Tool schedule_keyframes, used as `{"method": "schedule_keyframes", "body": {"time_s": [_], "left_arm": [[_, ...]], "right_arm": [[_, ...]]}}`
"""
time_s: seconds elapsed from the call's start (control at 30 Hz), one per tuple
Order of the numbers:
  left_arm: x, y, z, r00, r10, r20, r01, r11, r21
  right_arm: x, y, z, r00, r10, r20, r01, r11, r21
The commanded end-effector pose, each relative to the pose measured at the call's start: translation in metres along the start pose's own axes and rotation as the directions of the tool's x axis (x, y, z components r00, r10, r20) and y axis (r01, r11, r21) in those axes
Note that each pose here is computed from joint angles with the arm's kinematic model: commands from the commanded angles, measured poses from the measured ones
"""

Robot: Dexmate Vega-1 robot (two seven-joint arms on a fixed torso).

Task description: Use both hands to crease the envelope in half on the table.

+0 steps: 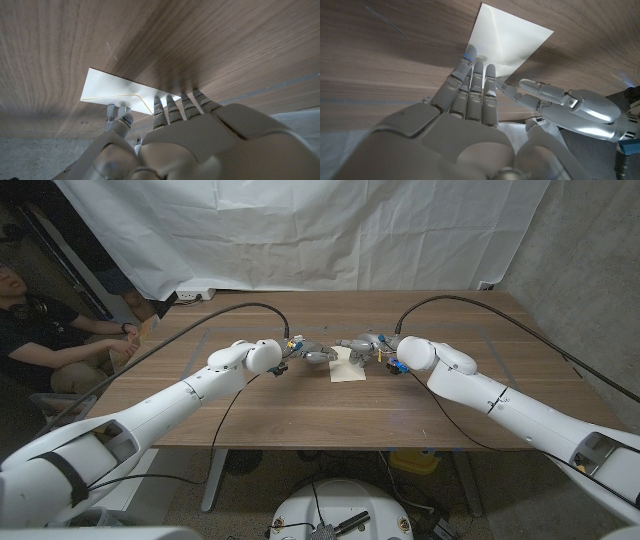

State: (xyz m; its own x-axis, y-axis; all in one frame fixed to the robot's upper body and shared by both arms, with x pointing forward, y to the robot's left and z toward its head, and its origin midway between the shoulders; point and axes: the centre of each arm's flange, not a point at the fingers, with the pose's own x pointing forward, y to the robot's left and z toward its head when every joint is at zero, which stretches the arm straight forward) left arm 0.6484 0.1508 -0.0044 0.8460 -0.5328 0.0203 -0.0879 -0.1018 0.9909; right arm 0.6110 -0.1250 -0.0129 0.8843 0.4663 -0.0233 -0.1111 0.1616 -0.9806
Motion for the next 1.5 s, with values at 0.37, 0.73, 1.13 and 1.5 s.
{"method": "schedule_keyframes", "body": {"time_s": [0.37, 0.73, 1.13, 1.5], "left_arm": [[0.002, 0.000, -0.001, 1.000, 0.004, 0.003, -0.004, 1.000, 0.001], [0.005, 0.001, -0.001, 1.000, 0.005, 0.001, -0.005, 1.000, 0.001], [0.008, 0.002, 0.000, 1.000, 0.003, 0.001, -0.003, 1.000, 0.003], [0.009, 0.003, 0.001, 1.000, 0.002, 0.003, -0.002, 1.000, 0.005]], "right_arm": [[-0.022, -0.010, 0.017, 0.999, -0.047, 0.026, 0.048, 0.998, -0.028], [-0.027, -0.010, 0.018, 0.999, -0.028, 0.020, 0.028, 0.999, -0.028], [-0.029, 0.004, 0.014, 1.000, 0.014, 0.015, -0.015, 1.000, 0.025], [-0.019, 0.019, 0.005, 0.998, 0.057, 0.000, -0.057, 0.997, 0.053]]}}
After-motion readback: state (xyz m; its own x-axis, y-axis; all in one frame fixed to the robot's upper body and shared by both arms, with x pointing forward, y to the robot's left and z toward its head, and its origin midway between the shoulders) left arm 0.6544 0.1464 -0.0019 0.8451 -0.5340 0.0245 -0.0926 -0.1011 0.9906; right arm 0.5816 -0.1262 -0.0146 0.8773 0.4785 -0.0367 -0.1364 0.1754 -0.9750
